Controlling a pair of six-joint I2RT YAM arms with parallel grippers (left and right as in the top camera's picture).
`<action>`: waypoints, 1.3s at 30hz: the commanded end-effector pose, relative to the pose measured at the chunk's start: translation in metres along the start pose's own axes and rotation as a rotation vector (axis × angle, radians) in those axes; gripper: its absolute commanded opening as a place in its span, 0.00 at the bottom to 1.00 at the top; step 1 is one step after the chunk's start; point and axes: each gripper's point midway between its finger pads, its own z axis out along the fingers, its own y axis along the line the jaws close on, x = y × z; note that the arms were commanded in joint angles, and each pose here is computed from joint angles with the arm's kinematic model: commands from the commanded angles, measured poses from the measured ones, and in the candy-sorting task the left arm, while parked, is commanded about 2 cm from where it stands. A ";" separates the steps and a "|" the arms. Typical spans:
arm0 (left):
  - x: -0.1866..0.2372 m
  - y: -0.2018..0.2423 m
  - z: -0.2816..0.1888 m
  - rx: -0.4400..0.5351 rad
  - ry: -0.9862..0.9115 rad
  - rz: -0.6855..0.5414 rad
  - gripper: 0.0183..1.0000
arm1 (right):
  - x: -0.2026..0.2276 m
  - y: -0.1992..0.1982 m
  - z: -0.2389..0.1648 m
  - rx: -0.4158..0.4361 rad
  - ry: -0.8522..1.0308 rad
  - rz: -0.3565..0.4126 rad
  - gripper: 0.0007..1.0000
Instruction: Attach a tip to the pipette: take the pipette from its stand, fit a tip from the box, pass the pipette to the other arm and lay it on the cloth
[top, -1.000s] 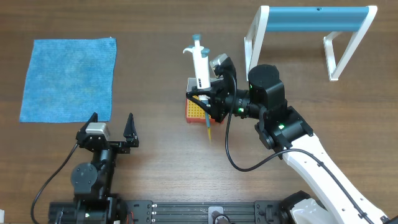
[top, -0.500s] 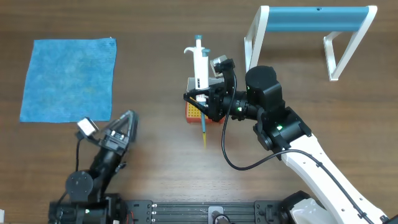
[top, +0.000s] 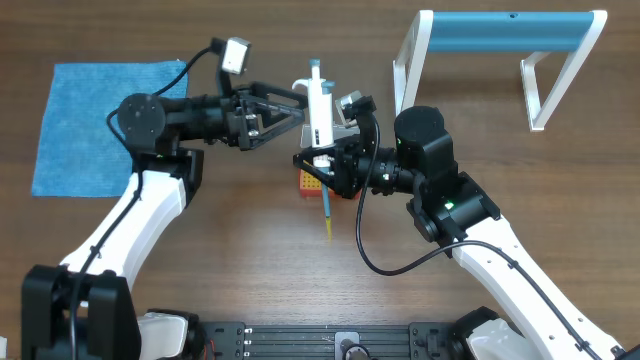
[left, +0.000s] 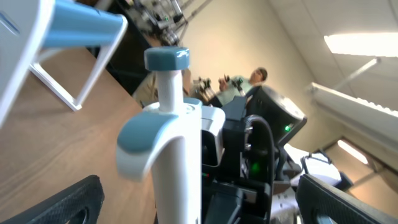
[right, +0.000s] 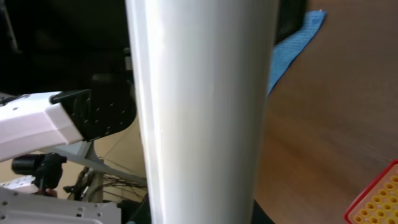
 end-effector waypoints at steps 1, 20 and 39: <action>0.009 0.004 0.012 0.034 0.079 0.026 1.00 | 0.005 0.021 -0.002 -0.102 0.048 -0.008 0.08; 0.007 0.023 0.025 -0.011 0.024 -0.016 0.01 | 0.009 0.026 -0.003 -0.132 0.069 -0.006 0.37; 0.073 0.130 -0.332 -1.652 0.190 -0.630 0.01 | 0.019 -0.085 -0.090 0.339 0.015 0.153 0.71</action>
